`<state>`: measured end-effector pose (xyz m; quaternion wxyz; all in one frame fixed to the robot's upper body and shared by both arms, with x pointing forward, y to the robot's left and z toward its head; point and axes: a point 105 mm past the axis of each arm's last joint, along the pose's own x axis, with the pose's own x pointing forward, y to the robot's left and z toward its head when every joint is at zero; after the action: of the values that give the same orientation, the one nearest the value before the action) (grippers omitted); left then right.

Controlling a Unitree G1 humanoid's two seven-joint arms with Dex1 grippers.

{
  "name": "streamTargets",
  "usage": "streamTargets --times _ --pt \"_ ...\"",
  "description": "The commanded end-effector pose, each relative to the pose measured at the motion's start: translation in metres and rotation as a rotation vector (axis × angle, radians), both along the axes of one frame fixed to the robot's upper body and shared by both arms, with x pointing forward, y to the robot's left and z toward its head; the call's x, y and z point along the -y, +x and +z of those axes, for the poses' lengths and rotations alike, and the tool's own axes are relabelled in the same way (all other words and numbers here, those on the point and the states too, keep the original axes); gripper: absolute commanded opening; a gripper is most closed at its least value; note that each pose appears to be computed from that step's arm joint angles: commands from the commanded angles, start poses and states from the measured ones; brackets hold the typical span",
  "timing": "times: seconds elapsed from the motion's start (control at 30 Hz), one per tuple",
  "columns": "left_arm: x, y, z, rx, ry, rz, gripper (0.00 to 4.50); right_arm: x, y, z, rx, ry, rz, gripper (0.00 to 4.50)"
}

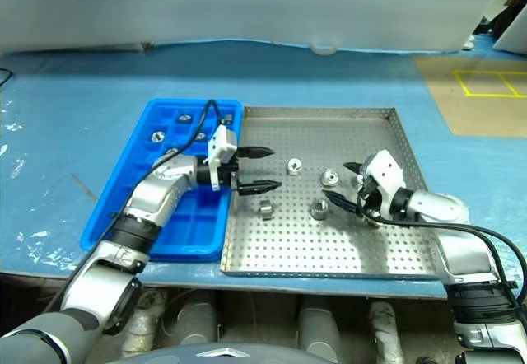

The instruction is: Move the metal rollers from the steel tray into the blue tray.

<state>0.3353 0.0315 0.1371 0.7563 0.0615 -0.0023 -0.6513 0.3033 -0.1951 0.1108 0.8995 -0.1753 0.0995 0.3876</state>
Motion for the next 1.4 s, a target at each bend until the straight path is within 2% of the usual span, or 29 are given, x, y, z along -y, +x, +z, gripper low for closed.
streamTargets --times 0.03,0.37,0.63,0.73,0.93,1.0,1.03,1.1,1.23,1.4 --pt "0.004 -0.006 -0.001 0.023 0.098 -0.095 4.5 0.0 0.0 0.014 0.048 -0.009 -0.005 4.45" --pt "-0.001 -0.021 -0.024 -0.07 0.446 -0.318 4.5 -0.004 -0.002 0.013 0.043 -0.03 -0.013 4.45" --pt "0.005 -0.019 -0.045 0.005 0.688 -0.412 4.5 -0.012 -0.003 0.012 0.045 -0.029 -0.009 4.45" --pt "0.007 -0.017 -0.051 0.061 0.737 -0.441 3.92 -0.013 -0.003 0.013 0.051 -0.029 -0.014 4.5" --pt "0.006 -0.018 -0.061 0.154 0.8 -0.511 1.97 -0.016 -0.003 0.015 0.061 -0.018 -0.017 4.5" --pt "0.006 -0.017 -0.062 0.196 0.801 -0.507 1.89 -0.017 -0.002 0.017 0.067 -0.009 -0.015 4.5" --pt "0.009 -0.014 -0.06 0.224 0.775 -0.484 1.89 -0.018 -0.002 0.017 0.069 -0.006 -0.015 4.5" --pt "0.021 -0.013 -0.046 0.224 0.626 -0.427 1.89 -0.018 -0.001 0.018 0.071 -0.006 -0.013 4.5" --pt "0.035 -0.005 -0.005 0.167 0.267 -0.23 1.89 -0.02 0.002 0.019 0.077 0.0 -0.006 4.5" --pt "0.016 0.024 0.032 0.168 -0.027 0.168 1.89 -0.031 0.014 0.029 0.118 0.05 0.023 4.5"
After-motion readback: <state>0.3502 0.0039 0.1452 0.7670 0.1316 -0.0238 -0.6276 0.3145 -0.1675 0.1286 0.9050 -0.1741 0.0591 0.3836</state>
